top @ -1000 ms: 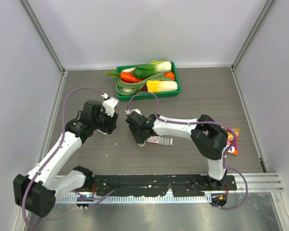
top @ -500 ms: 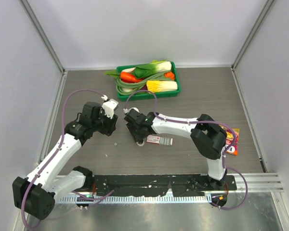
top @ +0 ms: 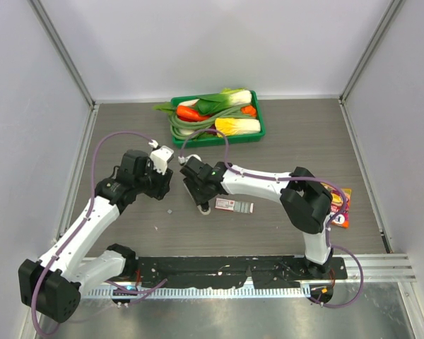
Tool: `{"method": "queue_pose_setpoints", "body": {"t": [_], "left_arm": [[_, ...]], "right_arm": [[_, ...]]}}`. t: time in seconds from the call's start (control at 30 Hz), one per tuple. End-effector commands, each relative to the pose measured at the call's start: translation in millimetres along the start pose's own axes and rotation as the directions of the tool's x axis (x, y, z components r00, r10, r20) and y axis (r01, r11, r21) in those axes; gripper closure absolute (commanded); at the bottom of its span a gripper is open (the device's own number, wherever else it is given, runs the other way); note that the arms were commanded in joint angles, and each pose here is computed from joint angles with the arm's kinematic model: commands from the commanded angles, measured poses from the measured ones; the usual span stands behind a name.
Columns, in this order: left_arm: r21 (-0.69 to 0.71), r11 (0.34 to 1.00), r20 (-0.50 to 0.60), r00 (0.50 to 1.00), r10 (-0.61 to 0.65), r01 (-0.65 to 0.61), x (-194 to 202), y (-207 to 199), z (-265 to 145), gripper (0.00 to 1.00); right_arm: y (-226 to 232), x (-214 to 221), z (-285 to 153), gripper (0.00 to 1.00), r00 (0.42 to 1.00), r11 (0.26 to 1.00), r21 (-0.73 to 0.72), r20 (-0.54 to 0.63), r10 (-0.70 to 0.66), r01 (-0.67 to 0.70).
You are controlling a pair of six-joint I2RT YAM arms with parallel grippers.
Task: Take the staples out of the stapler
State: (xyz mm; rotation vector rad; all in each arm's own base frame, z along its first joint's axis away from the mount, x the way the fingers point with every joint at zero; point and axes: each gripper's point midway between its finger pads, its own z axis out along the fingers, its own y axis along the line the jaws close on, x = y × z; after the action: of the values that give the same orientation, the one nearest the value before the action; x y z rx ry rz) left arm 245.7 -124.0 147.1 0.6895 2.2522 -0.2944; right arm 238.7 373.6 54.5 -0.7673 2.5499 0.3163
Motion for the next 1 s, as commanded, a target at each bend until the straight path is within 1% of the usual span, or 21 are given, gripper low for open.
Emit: {"method": "queue_pose_setpoints", "body": {"t": [0.0, 0.07, 0.17, 0.2, 0.27, 0.3, 0.37, 0.4, 0.43, 0.47, 0.53, 0.57, 0.6, 0.63, 0.67, 0.7, 0.73, 0.77, 0.83, 0.9, 0.97], "left_arm": [[0.004, 1.000, 0.033, 0.999, 0.021, -0.021, -6.3, -0.9, -3.5, 0.51], [0.004, 1.000, 0.033, 0.999, 0.024, -0.024, -6.7, -0.7, -3.4, 0.51], [0.006, 1.000, 0.038, 0.999, 0.025, -0.025, -9.2, -0.9, -3.7, 0.51], [0.005, 1.000, 0.037, 0.999, 0.026, -0.026, -9.2, -0.6, -3.7, 0.51], [0.010, 1.000, 0.044, 0.999, 0.025, -0.026, -11.1, -1.5, -3.8, 0.50], [0.012, 1.000, 0.044, 0.999, 0.021, -0.021, -11.6, -1.8, -3.3, 0.46], [0.023, 1.000, 0.032, 0.999, 0.016, -0.016, -10.7, -3.6, -2.6, 0.40], [0.029, 0.999, 0.032, 0.999, 0.014, -0.015, -13.5, -4.6, -4.1, 0.35], [0.035, 0.999, 0.024, 1.000, 0.013, -0.014, -13.4, -5.5, -4.6, 0.34], [0.042, 0.999, 0.007, 1.000, 0.009, -0.009, -11.1, -7.2, -8.4, 0.33], [0.054, 0.998, 0.023, 1.000, 0.017, -0.018, -21.7, -9.6, -19.5, 0.30], [0.070, 0.997, -0.009, 1.000, 0.024, -0.023, -15.5, -12.5, -24.5, 0.30], [0.082, 0.996, 0.004, 0.999, 0.034, -0.034, -22.8, -14.6, -31.9, 0.29], [0.089, 0.995, -0.001, 0.999, 0.050, -0.049, -22.6, -15.6, -35.7, 0.30], [0.098, 0.994, -0.008, 0.999, 0.053, -0.052, -21.0, -17.7, -40.4, 0.30], [0.109, 0.992, 0.010, 0.998, 0.056, -0.057, -25.5, -20.0, -44.2, 0.31], [0.170, 0.983, 0.036, 0.997, 0.070, -0.075, -28.9, -30.9, -47.9, 0.31], [0.197, 0.976, 0.076, 0.994, 0.078, -0.091, -33.8, -36.7, -51.9, 0.32], [0.286, 0.954, 0.108, 0.992, 0.063, -0.092, -35.7, -53.8, -53.2, 0.28], [0.332, 0.943, 0.060, 0.998, 0.020, -0.038, -32.2, -62.4, -42.2, 0.28], [0.368, 0.929, -0.022, 1.000, -0.022, 0.029, -22.9, -69.3, -33.6, 0.31]], "right_arm": [[2.5, -11.4, 0.8, 0.64, 1.000, 1.000, -0.003, 0.015, -0.007, 0.007], [2.3, -9.9, 3.2, 0.66, 1.000, 1.000, -0.005, 0.001, -0.008, 0.008], [-0.6, -10.3, 4.9, 0.76, 1.000, 1.000, -0.002, -0.006, -0.006, 0.006], [-0.7, -14.6, 1.1, 0.85, 1.000, 1.000, -0.005, 0.005, 0.001, -0.001], [-5.6, -22.5, -3.4, 0.94, 0.999, 1.000, 0.002, 0.028, 0.021, -0.021], [-6.2, -26.3, -6.0, 0.99, 0.998, 0.999, -0.001, 0.050, 0.043, -0.043], [-5.5, -51.4, -27.6, 0.99, 0.982, 0.995, -0.039, 0.163, 0.093, -0.088], [-9.4, -46.5, -29.4, 0.99, 0.978, 0.993, -0.045, 0.175, 0.111, -0.105], [-7.6, -60.6, -52.0, 0.99, 0.956, 0.986, -0.087, 0.243, 0.162, -0.144], [-6.9, -73.7, -60.6, 0.99, 0.932, 0.978, -0.124, 0.303, 0.197, -0.167], [-9.0, -67.7, -67.3, 0.99, 0.912, 0.965, -0.154, 0.325, 0.251, -0.211], [-5.9, -79.2, -83.5, 0.99, 0.882, 0.955, -0.198, 0.377, 0.282, -0.221], [-6.8, -69.5, -81.1, 0.99, 0.880, 0.949, -0.212, 0.369, 0.298, -0.233], [-5.7, -70.7, -85.4, 0.99, 0.867, 0.942, -0.234, 0.386, 0.316, -0.239], [-1.6, -83.1, -101.2, 0.99, 0.824, 0.921, -0.294, 0.434, 0.365, -0.254], [-3.8, -73.2, -95.7, 0.99, 0.819, 0.915, -0.303, 0.428, 0.381, -0.267], [-3.2, -73.9, -97.8, 0.99, 0.804, 0.905, -0.324, 0.440, 0.401, -0.274], [1.0, -83.7, -106.2, 0.99, 0.763, 0.881, -0.379, 0.466, 0.447, -0.285], [-0.9, -77.7, -101.8, 0.99, 0.751, 0.870, -0.391, 0.465, 0.469, -0.301], [-1.4, -75.5, -92.4, 0.99, 0.755, 0.868, -0.380, 0.452, 0.475, -0.319], [-2.3, -73.7, -88.1, 0.99, 0.760, 0.872, -0.367, 0.447, 0.472, -0.325]]}}
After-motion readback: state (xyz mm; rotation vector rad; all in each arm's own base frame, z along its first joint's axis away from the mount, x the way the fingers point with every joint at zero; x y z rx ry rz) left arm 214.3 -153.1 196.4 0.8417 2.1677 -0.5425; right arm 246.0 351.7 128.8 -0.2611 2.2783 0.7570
